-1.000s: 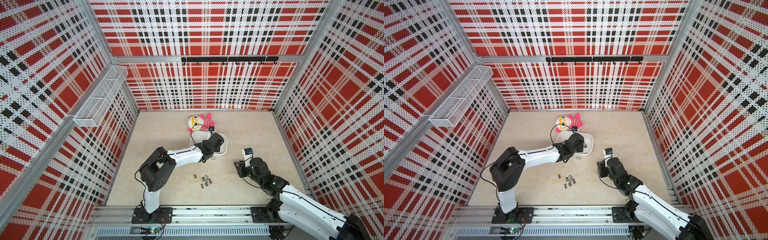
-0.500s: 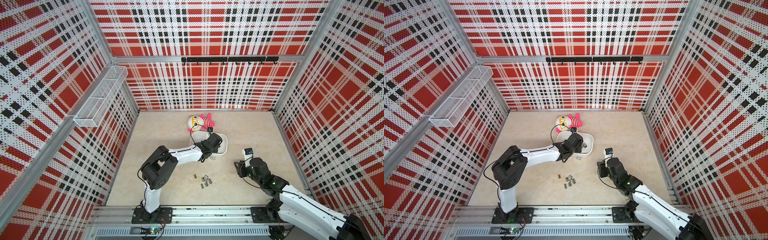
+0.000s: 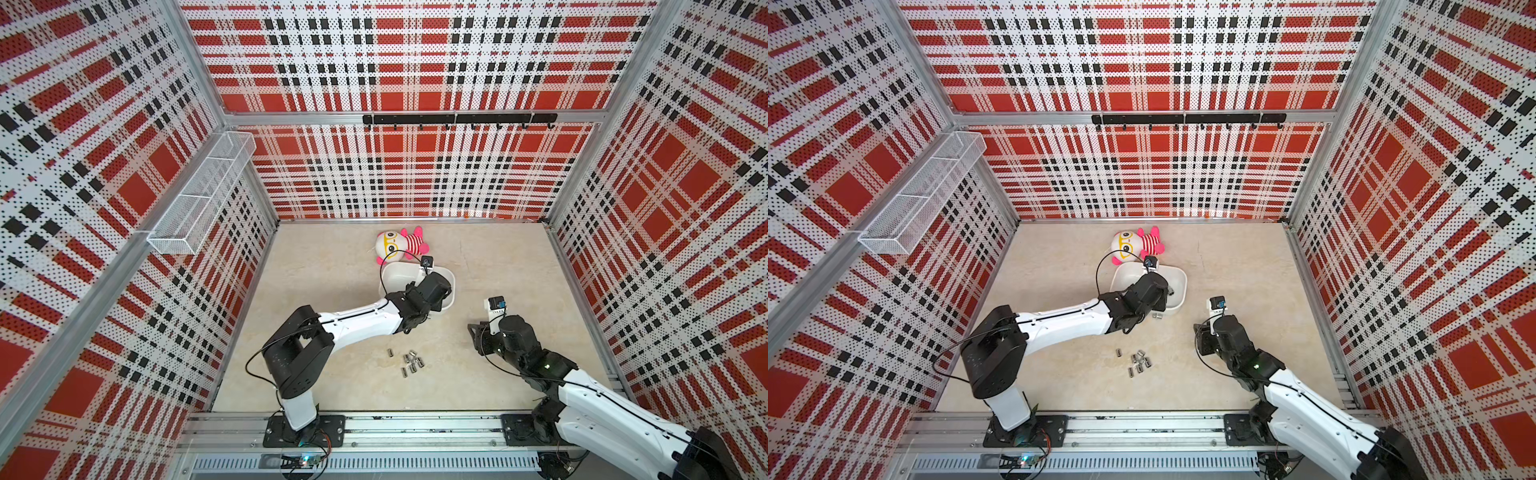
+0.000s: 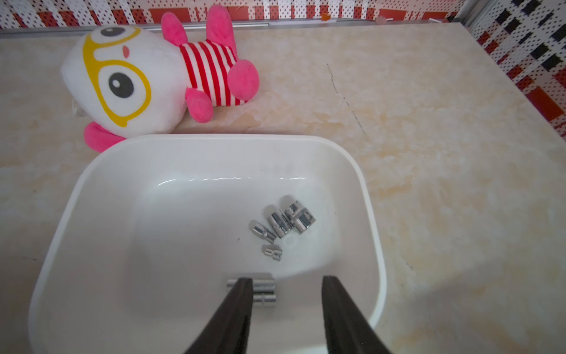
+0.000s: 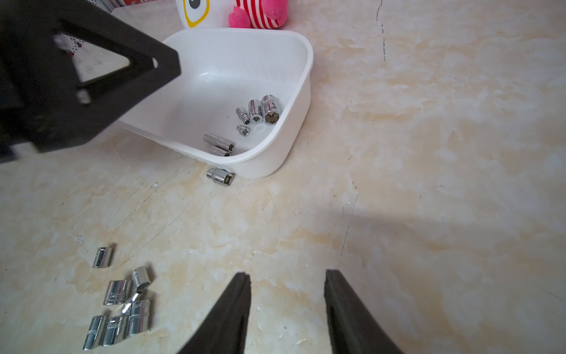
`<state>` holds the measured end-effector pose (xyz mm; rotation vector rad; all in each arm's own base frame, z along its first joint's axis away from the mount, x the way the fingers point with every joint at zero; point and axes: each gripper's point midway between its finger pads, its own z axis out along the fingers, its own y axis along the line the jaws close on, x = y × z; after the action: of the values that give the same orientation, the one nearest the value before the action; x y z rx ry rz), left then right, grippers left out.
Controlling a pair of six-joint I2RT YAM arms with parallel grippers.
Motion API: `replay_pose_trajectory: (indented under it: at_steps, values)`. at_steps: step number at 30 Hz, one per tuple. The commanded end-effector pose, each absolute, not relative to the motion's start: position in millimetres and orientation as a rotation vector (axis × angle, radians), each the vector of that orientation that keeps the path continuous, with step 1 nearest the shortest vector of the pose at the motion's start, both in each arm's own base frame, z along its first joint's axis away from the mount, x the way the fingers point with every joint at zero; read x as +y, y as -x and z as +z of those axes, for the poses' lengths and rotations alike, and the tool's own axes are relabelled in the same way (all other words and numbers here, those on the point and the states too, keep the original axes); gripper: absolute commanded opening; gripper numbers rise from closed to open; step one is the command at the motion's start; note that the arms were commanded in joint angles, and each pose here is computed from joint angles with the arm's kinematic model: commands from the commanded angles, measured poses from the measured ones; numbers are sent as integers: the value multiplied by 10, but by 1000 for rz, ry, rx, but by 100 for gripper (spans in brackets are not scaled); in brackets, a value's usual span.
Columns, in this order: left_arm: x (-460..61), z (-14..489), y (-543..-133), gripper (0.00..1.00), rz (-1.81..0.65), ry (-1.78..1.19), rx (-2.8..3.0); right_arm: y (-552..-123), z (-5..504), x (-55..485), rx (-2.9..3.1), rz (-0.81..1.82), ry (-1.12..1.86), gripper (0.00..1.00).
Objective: Put the socket on the desktop into the storage box
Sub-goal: Place the socket head in the storage box, then pick up the socket head from the center of the board.
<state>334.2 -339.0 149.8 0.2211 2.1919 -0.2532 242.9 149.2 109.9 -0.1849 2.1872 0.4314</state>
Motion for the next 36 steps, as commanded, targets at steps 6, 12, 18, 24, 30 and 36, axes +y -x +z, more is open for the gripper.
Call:
replay_pose_trajectory:
  at_steps: [6, 12, 18, 24, 30, 36]
  values:
    - [-3015, 1744, -2516, 44, -200, -169, 2120, -2429, 1092, 1499, 2185, 428, 189, 46]
    - [-2637, 1415, -2219, 44, -256, -57, 2180, -2426, 1075, 1496, 2190, 426, 187, 46]
    - [-2371, 1124, -2078, 44, -292, 70, 2228, -2431, 1072, 1496, 2191, 424, 186, 46]
    - [-2329, 864, -1910, 45, -289, 116, 2259, -2430, 1063, 1491, 2194, 420, 184, 46]
    - [-2318, 706, -1816, 43, -276, 159, 2264, -2428, 1055, 1490, 2197, 420, 184, 47]
    - [-2264, 553, -1801, 44, -236, 196, 2284, -2432, 1061, 1497, 2197, 422, 184, 47]
